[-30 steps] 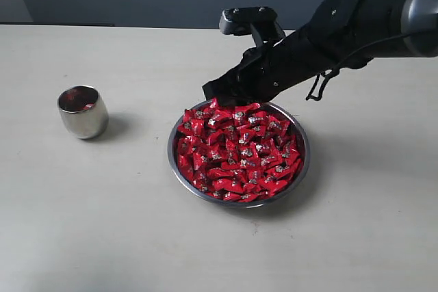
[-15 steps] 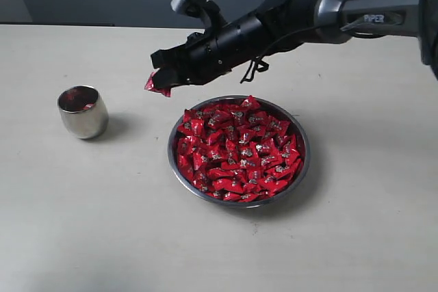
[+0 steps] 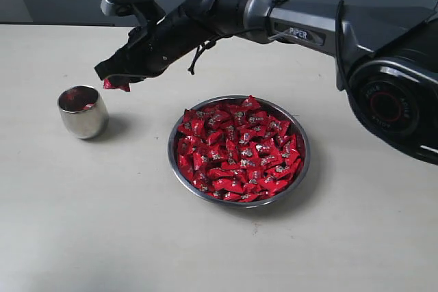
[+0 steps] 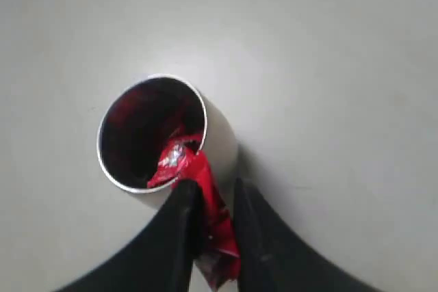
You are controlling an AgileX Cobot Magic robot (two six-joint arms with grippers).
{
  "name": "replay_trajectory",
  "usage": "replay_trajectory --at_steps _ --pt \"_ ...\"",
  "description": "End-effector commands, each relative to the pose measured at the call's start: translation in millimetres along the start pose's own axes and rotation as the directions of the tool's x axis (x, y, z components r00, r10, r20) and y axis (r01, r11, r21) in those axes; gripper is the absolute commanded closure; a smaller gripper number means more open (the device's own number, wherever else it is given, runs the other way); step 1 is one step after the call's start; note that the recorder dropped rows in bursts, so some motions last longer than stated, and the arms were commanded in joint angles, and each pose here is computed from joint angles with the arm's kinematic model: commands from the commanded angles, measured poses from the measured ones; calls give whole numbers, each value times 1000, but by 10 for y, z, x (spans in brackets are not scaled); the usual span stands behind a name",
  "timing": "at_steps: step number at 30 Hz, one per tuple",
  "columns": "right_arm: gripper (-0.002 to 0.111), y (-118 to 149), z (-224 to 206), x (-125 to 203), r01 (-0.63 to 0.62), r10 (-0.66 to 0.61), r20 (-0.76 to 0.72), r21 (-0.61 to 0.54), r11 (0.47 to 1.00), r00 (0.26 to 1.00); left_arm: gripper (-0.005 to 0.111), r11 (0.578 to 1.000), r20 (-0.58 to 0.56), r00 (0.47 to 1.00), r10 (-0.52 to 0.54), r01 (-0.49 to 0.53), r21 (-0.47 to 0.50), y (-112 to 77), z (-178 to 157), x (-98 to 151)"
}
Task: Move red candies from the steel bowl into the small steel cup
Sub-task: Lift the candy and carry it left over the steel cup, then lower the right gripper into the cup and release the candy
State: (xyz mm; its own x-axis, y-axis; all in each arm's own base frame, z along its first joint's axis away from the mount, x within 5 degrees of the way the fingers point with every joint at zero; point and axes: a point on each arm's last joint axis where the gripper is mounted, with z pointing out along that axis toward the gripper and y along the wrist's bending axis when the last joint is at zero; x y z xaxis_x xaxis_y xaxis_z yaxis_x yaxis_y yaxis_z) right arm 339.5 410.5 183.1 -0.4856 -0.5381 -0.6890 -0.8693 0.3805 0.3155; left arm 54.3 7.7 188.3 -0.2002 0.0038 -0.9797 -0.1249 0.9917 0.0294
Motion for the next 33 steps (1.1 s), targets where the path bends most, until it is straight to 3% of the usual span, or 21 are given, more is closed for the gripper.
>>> replay_trajectory --at_steps 1,23,33 --pt "109 129 46 -113 114 -115 24 55 992 993 106 1000 2 1000 -3 3 0 -1 0 9" --pt "109 249 302 -122 212 -214 39 59 976 976 106 1000 2 1000 -3 3 0 -1 0 9" --pt "109 428 372 -114 328 -330 38 45 944 943 106 1000 2 1000 -3 3 0 -1 0 9"
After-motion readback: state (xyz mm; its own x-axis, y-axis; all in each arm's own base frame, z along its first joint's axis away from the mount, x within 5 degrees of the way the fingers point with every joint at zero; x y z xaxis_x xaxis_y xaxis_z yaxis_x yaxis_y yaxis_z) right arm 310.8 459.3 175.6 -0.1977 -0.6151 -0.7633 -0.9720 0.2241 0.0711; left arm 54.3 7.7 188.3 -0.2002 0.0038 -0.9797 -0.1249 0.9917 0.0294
